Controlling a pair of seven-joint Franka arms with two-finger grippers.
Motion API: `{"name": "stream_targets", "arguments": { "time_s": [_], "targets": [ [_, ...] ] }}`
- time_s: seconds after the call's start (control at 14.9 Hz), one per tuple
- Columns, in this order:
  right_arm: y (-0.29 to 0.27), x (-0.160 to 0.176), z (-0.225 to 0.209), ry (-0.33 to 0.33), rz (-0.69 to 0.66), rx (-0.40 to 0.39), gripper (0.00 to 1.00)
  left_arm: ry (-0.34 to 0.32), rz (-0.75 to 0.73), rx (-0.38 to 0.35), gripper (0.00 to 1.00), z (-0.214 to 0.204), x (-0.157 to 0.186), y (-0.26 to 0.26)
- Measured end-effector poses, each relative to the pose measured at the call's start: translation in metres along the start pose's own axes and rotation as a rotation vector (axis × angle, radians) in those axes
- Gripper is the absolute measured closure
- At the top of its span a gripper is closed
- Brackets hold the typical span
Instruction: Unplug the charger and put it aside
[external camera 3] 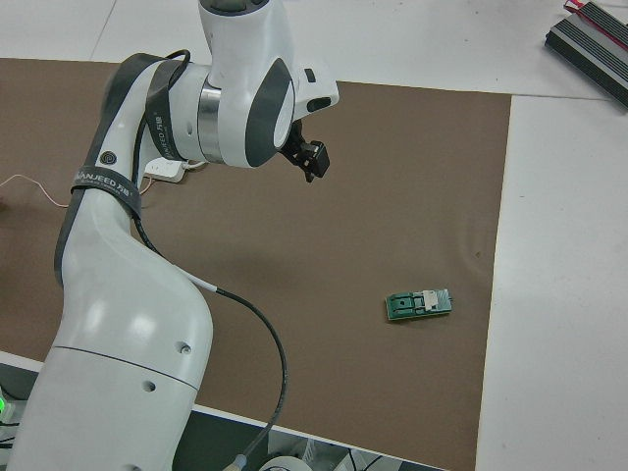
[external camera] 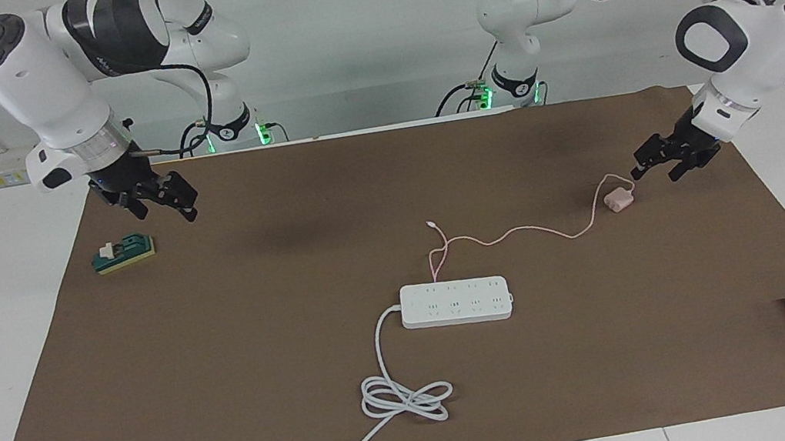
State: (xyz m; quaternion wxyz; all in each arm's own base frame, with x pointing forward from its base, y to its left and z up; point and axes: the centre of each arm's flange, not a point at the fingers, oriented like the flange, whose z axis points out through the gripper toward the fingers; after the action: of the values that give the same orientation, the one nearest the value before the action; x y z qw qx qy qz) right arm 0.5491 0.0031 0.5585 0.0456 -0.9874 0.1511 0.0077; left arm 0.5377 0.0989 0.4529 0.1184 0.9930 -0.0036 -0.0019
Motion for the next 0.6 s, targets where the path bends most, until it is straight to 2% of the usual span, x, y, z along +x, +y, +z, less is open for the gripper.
{"name": "stream_targets", "arguments": {
  "time_s": [0.27, 0.47, 0.6],
  "targets": [
    [0.009, 0.006, -0.001, 0.003, 0.017, 0.000, 0.00, 0.065, -0.114, 0.022, 0.00, -0.071, -0.012, 0.046],
    [0.038, 0.019, -0.002, 0.006, 0.036, -0.001, 0.00, 0.073, -0.133, 0.118, 0.00, -0.103, -0.025, 0.083],
    [0.060, 0.025, -0.012, 0.008, -0.011, 0.000, 0.00, 0.099, -0.148, 0.148, 0.00, -0.116, -0.023, 0.111]
  ]
}}
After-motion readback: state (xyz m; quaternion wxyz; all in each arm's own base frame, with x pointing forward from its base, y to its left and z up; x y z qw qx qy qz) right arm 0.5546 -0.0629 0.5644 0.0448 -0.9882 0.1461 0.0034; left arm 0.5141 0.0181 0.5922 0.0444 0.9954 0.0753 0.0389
